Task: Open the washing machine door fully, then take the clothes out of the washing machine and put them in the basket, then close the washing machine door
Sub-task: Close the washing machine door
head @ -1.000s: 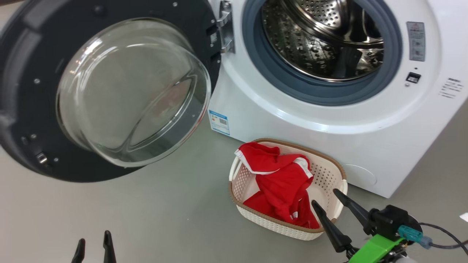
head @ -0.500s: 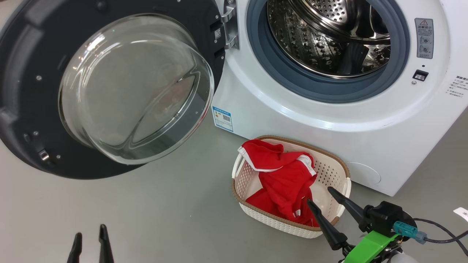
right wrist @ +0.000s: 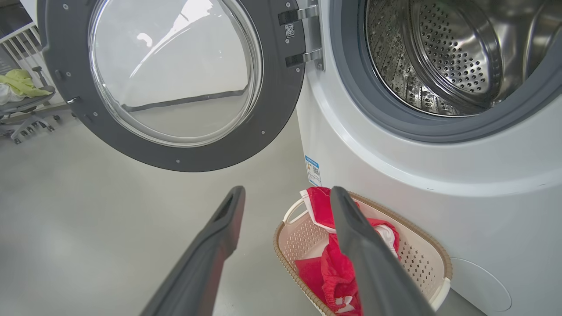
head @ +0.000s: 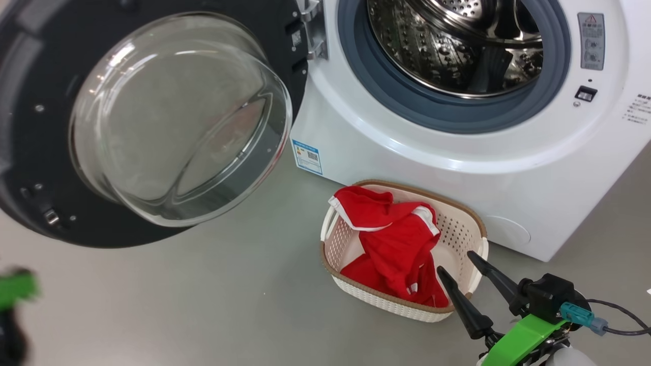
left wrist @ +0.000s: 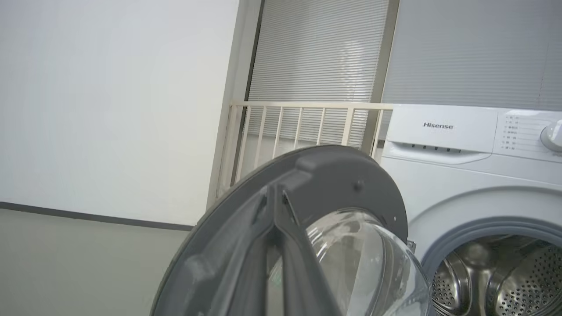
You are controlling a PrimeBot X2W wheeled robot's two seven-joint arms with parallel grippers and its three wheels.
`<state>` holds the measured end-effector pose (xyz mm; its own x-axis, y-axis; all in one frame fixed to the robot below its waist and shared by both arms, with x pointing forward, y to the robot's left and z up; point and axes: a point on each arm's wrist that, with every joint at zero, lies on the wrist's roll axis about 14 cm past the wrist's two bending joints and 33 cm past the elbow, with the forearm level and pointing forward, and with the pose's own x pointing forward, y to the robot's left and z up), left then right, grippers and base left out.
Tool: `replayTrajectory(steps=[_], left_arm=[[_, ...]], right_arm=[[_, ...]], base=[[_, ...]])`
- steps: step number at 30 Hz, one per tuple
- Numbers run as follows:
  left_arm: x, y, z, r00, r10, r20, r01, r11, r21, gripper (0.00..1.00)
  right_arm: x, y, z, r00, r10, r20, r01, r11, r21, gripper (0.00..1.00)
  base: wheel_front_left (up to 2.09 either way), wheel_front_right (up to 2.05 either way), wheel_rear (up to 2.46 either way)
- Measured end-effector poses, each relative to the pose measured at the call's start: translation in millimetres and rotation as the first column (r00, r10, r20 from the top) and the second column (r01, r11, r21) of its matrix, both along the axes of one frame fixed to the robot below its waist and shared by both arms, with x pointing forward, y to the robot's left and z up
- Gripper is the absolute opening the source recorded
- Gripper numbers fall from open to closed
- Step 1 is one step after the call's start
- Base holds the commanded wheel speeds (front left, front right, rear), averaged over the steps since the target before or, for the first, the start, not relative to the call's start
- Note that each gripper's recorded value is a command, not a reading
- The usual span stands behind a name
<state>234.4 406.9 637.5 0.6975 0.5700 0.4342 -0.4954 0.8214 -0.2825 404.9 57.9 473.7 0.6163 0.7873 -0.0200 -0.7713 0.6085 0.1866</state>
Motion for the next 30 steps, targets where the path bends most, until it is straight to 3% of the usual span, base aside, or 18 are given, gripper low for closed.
replayTrajectory(steps=[4, 8, 16, 23, 26, 27, 30], left_arm=[[4.5, 35.5, 50.0, 0.997, 0.033, 0.064, -0.038, 0.995, 0.093, 0.0], [12.3, 69.4, 73.4, 0.993, 0.058, 0.105, -0.065, 0.996, 0.066, 0.0], [39.1, 133.1, 70.9, 0.993, 0.077, 0.095, -0.055, 0.976, -0.212, 0.0], [66.3, 151.7, 18.0, 0.997, 0.004, -0.08, -0.04, 0.887, -0.461, 0.0], [77.6, 147.3, -18.6, 0.98, -0.088, -0.18, -0.037, 0.803, -0.595, 0.0], [77.6, 147.3, -18.6, 0.98, -0.088, -0.18, -0.037, 0.803, -0.595, 0.0], [84.7, 137.9, -41.3, 0.958, -0.167, -0.232, -0.032, 0.743, -0.669, 0.0]], right_arm=[[3.1, -6.5, -5.3, 1.0, -0.018, -0.013, 0.018, 1.0, -0.002, 1.0], [5.5, -12.0, -11.0, 0.999, -0.03, -0.023, 0.03, 1.0, -0.007, 1.0], [18.3, -20.6, -25.5, 0.998, -0.045, -0.044, 0.044, 0.999, -0.018, 1.0], [23.4, -22.1, -37.9, 0.998, -0.039, -0.055, 0.037, 0.999, -0.035, 1.0], [24.9, -24.7, -43.4, 0.997, -0.041, -0.063, 0.038, 0.998, -0.042, 1.0], [24.9, -24.7, -43.4, 0.997, -0.041, -0.063, 0.038, 0.998, -0.042, 1.0], [26.4, -25.1, -44.0, 0.997, -0.041, -0.063, 0.039, 0.998, -0.042, 1.0]], base=[[0.0, 0.0, 0.0], [0.0, 0.0, 0.0], [0.0, 0.0, 0.0], [0.0, 0.0, 0.0], [0.0, 0.0, 0.0], [0.0, 0.0, 0.0], [0.0, 0.0, 0.0]])
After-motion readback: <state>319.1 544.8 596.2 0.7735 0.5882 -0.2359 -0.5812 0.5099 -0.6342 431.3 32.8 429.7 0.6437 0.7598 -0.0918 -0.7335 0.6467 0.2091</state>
